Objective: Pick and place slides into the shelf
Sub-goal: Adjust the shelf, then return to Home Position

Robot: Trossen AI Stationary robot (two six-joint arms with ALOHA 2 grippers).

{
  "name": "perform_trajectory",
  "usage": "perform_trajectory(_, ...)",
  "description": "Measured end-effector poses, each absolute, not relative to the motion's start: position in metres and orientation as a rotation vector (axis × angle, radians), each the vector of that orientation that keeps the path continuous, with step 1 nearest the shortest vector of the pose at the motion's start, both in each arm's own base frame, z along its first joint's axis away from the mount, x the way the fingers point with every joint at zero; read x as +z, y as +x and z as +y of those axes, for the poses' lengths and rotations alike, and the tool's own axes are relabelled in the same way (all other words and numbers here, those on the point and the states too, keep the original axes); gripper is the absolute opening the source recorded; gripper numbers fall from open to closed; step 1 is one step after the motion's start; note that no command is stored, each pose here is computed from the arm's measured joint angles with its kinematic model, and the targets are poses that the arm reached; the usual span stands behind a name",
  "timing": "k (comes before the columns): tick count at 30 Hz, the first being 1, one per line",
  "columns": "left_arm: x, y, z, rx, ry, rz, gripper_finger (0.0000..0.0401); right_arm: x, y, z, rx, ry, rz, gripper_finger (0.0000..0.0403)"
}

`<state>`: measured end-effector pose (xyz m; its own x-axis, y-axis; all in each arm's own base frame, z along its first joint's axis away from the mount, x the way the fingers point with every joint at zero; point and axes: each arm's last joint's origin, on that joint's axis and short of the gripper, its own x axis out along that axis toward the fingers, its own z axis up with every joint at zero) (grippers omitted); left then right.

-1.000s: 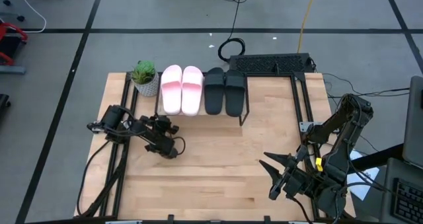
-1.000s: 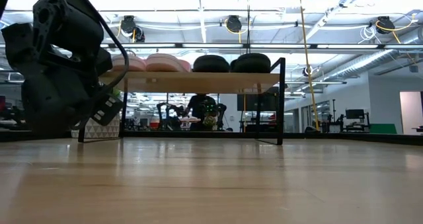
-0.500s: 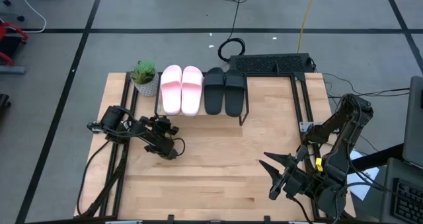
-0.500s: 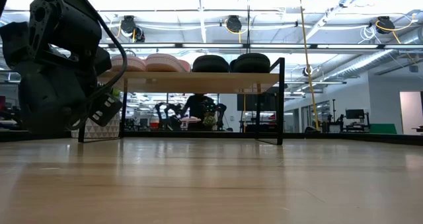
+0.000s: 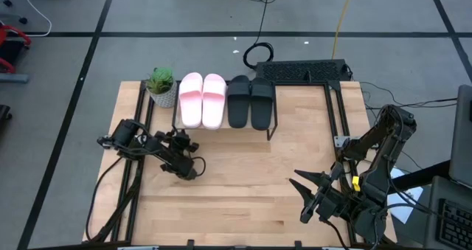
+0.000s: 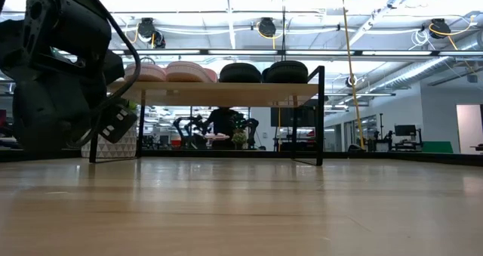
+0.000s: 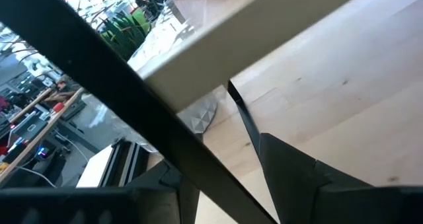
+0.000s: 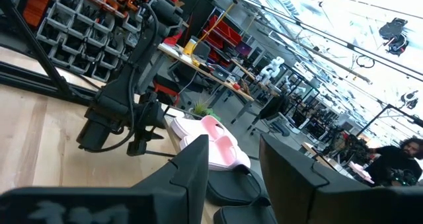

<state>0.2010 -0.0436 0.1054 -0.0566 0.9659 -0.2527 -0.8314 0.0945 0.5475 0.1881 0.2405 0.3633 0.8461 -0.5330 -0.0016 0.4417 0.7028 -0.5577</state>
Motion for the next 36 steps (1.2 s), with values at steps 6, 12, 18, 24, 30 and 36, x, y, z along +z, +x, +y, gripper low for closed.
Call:
perform_trajectory(6,0.105,0.201,-0.046,1.484,0.253,0.664,0.0154,0.363,0.189,0.242,-0.493,-0.573,0.164,0.0123)
perform_trajectory(12,0.108,0.199,-0.045,1.492,0.272,0.668,0.0154,0.363,0.189,0.242,-0.495,-0.568,0.163,0.0123)
perform_trajectory(18,0.120,0.196,-0.048,1.515,0.233,0.632,0.0154,0.363,0.189,0.242,-0.495,-0.567,0.162,0.0123)
perform_trajectory(24,0.140,0.192,-0.054,1.483,0.150,0.628,0.0154,0.363,0.189,0.242,-0.495,-0.566,0.162,0.0123)
perform_trajectory(30,0.149,0.187,-0.060,1.467,0.072,0.629,0.0154,0.363,0.189,0.242,-0.496,-0.555,0.159,0.0123)
perform_trajectory(36,0.150,0.184,-0.067,1.439,0.065,0.637,0.0154,0.363,0.189,0.242,-0.496,-0.555,0.159,0.0123)
